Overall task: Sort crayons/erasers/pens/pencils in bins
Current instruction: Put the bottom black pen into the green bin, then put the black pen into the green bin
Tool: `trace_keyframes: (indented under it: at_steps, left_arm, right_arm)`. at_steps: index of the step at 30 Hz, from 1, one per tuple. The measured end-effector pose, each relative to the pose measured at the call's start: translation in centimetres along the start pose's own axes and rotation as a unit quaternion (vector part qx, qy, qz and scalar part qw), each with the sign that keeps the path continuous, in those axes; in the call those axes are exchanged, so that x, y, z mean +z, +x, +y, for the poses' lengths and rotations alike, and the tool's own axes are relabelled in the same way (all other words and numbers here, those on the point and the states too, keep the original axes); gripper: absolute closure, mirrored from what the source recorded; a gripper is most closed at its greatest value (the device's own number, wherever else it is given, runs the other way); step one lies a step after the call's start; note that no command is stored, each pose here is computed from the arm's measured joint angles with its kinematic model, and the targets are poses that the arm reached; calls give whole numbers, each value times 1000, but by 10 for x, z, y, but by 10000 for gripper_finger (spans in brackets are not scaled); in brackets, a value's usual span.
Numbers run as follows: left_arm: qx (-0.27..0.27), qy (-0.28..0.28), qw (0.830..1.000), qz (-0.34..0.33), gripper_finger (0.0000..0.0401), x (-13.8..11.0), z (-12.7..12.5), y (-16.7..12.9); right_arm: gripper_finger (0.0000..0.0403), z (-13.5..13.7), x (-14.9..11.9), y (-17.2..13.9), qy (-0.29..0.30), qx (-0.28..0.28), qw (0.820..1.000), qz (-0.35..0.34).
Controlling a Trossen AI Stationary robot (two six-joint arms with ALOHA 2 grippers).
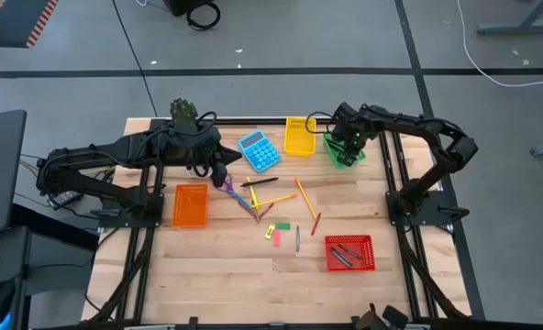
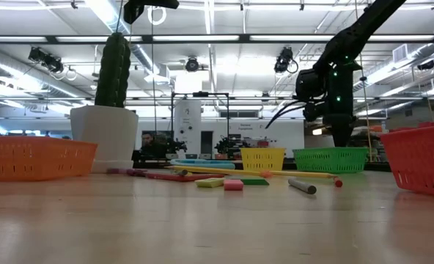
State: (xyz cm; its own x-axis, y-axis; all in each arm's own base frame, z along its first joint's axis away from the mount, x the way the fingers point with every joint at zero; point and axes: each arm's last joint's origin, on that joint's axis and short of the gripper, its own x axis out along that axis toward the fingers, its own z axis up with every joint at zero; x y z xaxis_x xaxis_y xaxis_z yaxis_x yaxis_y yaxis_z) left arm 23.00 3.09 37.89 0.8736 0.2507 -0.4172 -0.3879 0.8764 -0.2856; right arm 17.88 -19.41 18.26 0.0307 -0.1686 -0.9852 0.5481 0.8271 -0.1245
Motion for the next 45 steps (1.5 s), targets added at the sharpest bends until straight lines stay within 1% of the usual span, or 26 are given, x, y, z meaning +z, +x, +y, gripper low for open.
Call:
trace_keyframes:
  at_steps: [9, 16, 20, 26, 30, 34, 41, 45]
  left_arm:
    - [0, -15, 1000, 0, 389, 0, 0, 0]
    - [0, -23, 1000, 0, 384, 0, 0, 0]
    - [0, -23, 1000, 0, 379, 0, 0, 0]
    - [0, -23, 1000, 0, 388, 0, 0, 0]
    - [0, -23, 1000, 0, 390, 0, 0, 0]
    - [6, -23, 1000, -3, 384, 0, 0, 0]
    - [7, -23, 1000, -3, 382, 0, 0, 0]
    - [7, -22, 1000, -3, 389, 0, 0, 0]
  right_arm:
    - [354, 6, -16, 17, 12, 11, 999, 32]
    - [353, 6, -16, 18, 27, 10, 999, 29]
    - [338, 6, -16, 18, 38, 9, 999, 26]
    - [309, 6, -16, 18, 57, 9, 998, 30]
    - [299, 4, -11, 10, 62, 9, 998, 29]
    - [297, 1, -3, -3, 75, 4, 997, 22]
    - [297, -5, 10, -30, 85, 2, 996, 14]
    - [296, -8, 16, -49, 106, 11, 994, 17]
